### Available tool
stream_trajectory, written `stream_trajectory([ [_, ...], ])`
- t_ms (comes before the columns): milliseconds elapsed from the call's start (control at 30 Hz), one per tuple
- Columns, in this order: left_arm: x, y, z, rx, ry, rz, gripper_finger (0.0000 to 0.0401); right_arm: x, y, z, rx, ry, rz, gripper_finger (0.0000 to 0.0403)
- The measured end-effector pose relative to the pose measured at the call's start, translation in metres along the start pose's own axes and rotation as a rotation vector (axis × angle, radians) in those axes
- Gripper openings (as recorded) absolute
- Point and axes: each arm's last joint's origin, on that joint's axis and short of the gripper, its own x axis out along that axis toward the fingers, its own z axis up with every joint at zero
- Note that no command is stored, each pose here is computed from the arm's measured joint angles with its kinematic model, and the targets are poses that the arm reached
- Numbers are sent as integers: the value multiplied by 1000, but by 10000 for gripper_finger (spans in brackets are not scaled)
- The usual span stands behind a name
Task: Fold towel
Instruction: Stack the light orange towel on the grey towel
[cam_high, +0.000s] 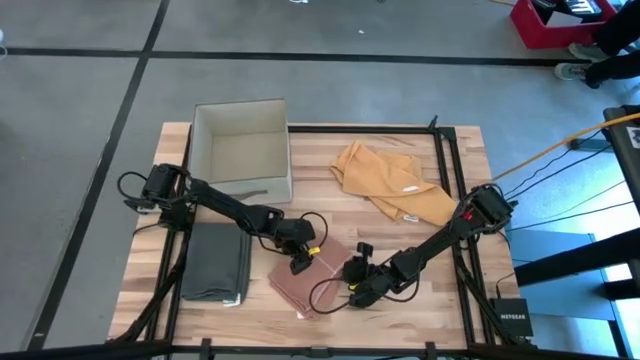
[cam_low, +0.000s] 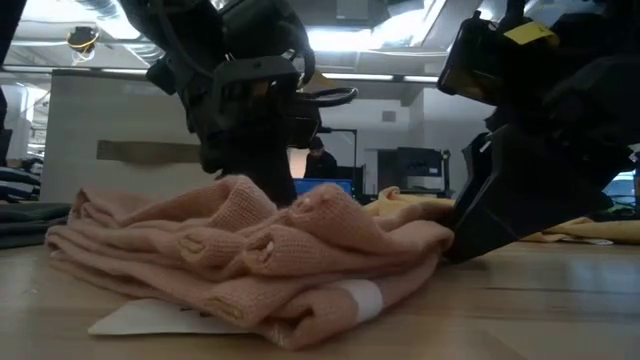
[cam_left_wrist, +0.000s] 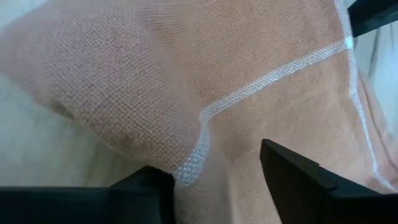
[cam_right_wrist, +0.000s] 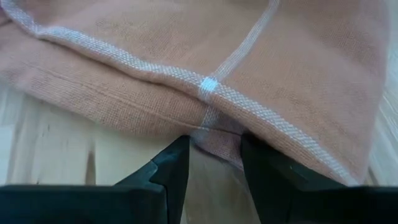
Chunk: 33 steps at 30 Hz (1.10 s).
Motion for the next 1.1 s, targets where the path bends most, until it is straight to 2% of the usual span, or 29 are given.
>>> stream_trajectory([
  [100,0,1,0,0,-15,29,147,-1,-1,1,-10,19,16,150],
  [167,-1,1,0,-5,-19,43,111,-8,-2,4,-25,80,61,150],
  [267,-3,1,0,-47,-20,51,55,-28,-3,9,-22,194,74,150],
  [367,-13,-5,-2,-75,1,62,14,-61,4,12,-18,214,106,150],
  [500,-35,-17,-3,-136,15,110,22,-92,16,-6,-64,206,94,150],
  [633,-61,-27,-9,-210,38,197,28,-108,30,-22,-55,93,48,150],
  [867,-104,-41,-24,-358,67,257,30,-121,41,-40,-59,-21,16,150],
  [1000,-130,-48,-37,-437,69,279,30,-122,42,-41,-60,-33,19,150],
  [1100,-150,-49,-52,-508,83,351,30,-122,42,-41,-60,-29,22,150],
])
